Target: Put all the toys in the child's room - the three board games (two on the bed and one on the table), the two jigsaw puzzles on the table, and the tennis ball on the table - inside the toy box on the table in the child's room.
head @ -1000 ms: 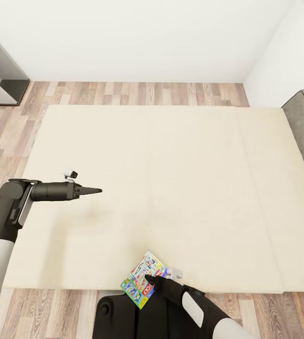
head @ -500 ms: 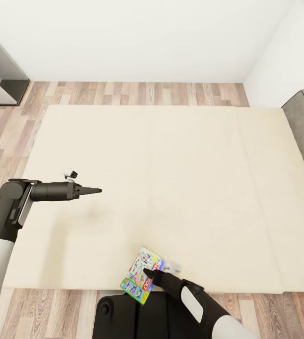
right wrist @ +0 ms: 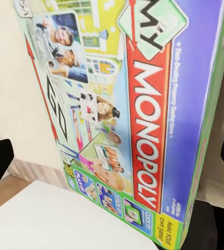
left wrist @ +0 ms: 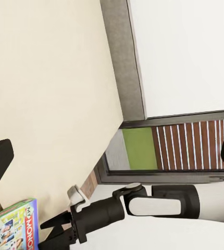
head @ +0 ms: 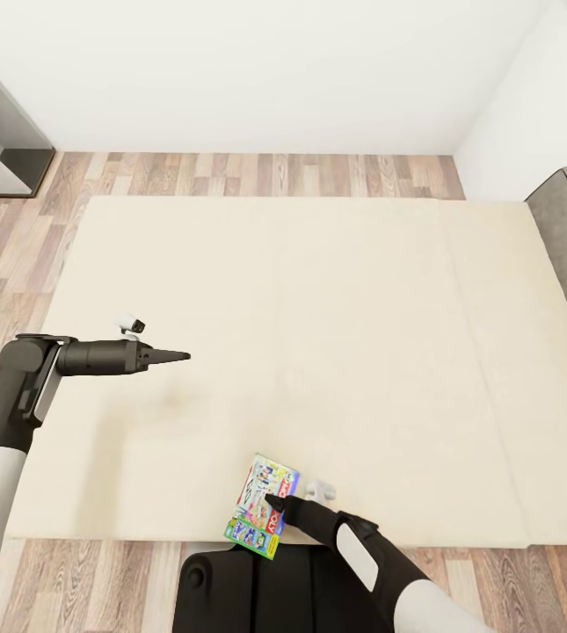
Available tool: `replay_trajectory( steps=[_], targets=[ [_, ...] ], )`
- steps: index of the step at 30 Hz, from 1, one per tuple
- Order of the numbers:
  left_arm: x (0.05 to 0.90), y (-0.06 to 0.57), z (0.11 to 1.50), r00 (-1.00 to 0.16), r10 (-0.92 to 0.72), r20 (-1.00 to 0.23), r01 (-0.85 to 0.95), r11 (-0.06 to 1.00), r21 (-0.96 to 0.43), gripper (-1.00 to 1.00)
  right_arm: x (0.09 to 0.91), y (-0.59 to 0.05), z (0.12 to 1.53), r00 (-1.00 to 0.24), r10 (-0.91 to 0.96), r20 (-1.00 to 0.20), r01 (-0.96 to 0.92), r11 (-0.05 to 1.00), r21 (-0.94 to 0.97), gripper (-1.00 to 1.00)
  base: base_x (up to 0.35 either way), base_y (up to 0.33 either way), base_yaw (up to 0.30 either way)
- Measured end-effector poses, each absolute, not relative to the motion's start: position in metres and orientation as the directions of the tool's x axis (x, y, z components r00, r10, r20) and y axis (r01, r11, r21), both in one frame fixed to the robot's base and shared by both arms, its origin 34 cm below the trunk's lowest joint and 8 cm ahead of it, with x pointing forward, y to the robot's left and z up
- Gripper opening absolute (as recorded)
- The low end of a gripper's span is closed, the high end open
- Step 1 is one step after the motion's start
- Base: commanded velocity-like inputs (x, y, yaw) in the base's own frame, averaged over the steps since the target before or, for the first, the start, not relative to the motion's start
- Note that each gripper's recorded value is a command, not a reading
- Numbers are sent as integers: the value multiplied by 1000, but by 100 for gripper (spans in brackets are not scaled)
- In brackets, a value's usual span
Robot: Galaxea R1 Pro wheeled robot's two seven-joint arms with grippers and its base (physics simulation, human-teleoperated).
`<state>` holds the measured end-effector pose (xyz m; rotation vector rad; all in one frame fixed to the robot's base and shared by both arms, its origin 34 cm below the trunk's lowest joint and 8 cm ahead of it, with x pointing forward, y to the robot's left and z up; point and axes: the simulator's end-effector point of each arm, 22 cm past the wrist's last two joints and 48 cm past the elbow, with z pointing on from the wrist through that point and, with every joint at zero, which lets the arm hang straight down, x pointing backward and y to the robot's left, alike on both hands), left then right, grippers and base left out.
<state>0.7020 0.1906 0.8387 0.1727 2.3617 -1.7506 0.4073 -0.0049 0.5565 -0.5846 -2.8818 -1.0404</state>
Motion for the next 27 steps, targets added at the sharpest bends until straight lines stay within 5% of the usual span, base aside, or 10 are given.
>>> replay_trajectory(
  steps=[27],
  targets=[
    [702,191,838,-974,-23,-226,209,294,-932,100,428,-5,560,-933,345,102,328,702,632,100,0,0,0]
  ],
)
